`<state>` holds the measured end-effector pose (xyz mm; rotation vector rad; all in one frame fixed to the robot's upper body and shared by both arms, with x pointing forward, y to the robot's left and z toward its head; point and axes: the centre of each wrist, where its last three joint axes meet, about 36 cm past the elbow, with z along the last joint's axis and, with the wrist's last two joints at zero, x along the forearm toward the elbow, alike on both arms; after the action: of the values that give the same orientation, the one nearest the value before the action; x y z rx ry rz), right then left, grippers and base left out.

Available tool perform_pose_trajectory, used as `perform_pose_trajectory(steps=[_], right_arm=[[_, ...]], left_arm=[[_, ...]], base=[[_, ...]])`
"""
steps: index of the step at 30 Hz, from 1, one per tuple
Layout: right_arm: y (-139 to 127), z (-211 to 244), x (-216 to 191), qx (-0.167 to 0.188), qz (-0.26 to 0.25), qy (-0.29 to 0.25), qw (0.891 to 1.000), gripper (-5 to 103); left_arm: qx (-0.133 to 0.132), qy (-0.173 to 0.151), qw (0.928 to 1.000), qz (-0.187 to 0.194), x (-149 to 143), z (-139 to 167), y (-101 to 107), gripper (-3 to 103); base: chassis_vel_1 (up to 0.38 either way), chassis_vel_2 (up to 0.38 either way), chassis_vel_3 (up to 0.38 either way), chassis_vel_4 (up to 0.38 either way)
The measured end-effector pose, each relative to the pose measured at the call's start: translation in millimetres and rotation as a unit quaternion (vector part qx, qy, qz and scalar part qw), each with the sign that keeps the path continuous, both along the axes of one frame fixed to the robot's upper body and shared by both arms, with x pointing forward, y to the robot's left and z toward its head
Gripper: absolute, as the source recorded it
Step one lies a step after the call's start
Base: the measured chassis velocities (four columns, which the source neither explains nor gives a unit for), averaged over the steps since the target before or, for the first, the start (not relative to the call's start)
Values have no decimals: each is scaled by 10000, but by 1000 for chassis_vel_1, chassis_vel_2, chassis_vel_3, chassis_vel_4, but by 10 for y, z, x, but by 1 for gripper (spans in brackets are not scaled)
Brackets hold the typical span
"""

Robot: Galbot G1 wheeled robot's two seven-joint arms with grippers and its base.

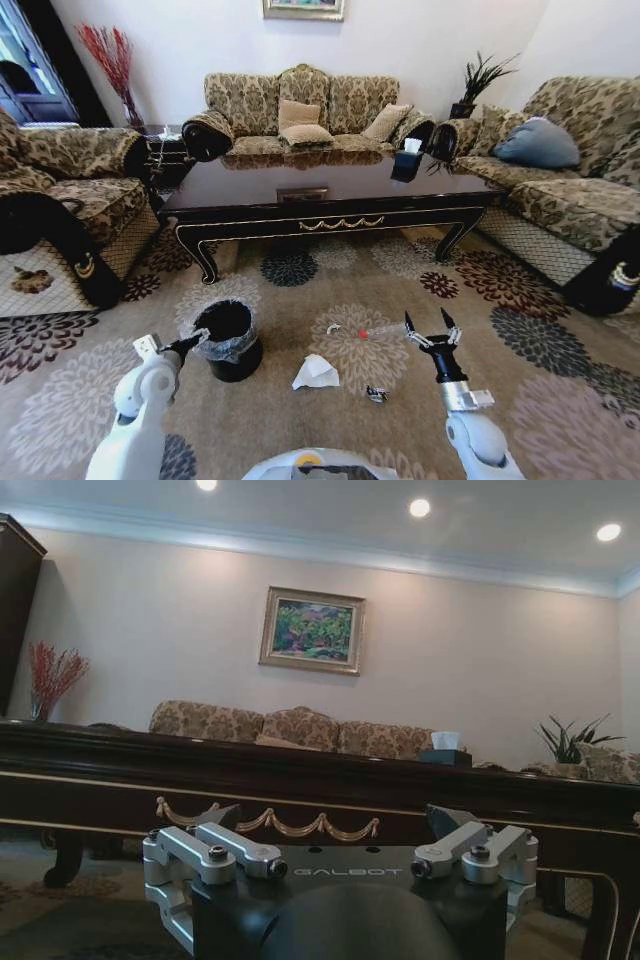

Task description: Move to the front of the table and pick up the trash from the floor, then place it into the trash bin.

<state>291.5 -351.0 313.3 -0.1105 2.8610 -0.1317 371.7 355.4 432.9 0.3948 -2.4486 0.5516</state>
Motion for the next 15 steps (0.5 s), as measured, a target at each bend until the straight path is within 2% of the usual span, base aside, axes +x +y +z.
perform_pose_trajectory(steps=[1, 4, 6, 9, 15], right_arm=[[0, 0, 0, 0, 0, 0, 10000, 100], [30, -37, 3, -40, 45, 48, 10000, 100], [37, -47, 4, -45, 51, 60, 10000, 100], [68, -103, -4, -79, 78, 133, 9998, 100], [79, -147, -16, -97, 78, 189, 9997, 100]], left_arm=[[0, 0, 10000, 0, 0, 0, 0, 100], [-274, 50, 9996, 25, 77, -86, 23, 100], [-323, 61, 9995, 42, 98, -104, 24, 100], [-586, 151, 9981, 150, 188, -167, 33, 100], [-747, 203, 9968, 206, 289, -215, 60, 100]], base=[[0, 0, 0, 0], [0, 0, 0, 0], [0, 0, 0, 0], [0, 0, 0, 0], [0, 0, 0, 0]])
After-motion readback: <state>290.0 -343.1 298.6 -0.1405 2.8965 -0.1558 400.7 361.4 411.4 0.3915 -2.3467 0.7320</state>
